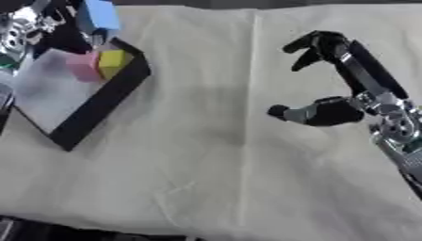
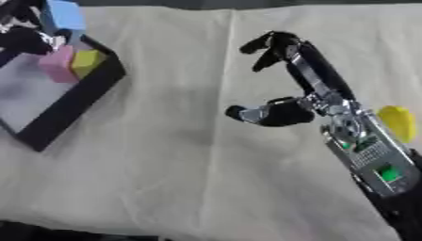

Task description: Pick up the objects with one hand, pass them to the other hand, and then place them into the box on the other side of the table.

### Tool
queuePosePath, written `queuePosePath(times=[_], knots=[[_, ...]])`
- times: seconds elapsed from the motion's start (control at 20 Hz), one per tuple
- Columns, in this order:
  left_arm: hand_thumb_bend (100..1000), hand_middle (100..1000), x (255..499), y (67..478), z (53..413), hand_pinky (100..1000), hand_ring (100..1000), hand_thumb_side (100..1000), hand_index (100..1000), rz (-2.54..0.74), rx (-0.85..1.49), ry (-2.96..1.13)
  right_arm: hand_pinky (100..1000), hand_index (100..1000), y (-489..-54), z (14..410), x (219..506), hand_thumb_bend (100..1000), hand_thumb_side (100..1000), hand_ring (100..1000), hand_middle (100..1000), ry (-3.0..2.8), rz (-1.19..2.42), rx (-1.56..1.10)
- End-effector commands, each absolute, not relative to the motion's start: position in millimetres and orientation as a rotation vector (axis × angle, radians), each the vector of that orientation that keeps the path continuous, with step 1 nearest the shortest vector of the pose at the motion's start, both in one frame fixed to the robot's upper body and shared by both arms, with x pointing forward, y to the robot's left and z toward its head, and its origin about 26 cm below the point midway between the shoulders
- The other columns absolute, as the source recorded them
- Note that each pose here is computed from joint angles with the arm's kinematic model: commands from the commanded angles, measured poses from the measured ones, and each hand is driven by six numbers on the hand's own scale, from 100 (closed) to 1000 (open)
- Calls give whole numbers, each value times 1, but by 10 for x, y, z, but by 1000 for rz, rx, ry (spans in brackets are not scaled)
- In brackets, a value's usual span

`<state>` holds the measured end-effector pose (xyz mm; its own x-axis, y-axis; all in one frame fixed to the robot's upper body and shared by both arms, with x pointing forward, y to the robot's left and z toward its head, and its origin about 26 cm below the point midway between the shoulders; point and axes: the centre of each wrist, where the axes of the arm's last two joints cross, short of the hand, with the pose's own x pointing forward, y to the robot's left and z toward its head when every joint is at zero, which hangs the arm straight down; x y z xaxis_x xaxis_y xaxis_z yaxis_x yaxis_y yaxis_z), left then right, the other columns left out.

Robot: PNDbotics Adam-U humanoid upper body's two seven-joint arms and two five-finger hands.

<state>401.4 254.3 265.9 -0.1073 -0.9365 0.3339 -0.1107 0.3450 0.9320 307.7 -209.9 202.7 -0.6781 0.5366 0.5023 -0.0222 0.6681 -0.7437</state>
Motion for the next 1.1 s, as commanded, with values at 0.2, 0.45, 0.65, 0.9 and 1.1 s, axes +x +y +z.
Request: queuePosePath(times=[0.2,0.45,0.65,0.9,1.1], knots=[[100,469,3994,2791,2691,686,566,100,380,-876,1047,-1476,684,742,-2135,2144,3044,715,137,593,679,-2175,967,-422],[117,474,4006,2902,2579,687,575,100,388,-863,1067,-1417,683,741,-2130,2162,3029,717,138,592,674,-2183,963,-418],[129,484,4031,2974,2495,687,581,100,412,-851,1082,-1373,683,741,-2123,2166,3018,716,139,591,673,-2186,963,-414],[143,500,4059,3043,2412,692,589,100,442,-802,1073,-1349,686,743,-2133,2164,3005,752,151,592,674,-2182,978,-419],[158,509,4085,3093,2355,697,597,100,459,-773,1074,-1330,686,742,-2131,2171,2998,764,164,591,674,-2185,976,-416]])
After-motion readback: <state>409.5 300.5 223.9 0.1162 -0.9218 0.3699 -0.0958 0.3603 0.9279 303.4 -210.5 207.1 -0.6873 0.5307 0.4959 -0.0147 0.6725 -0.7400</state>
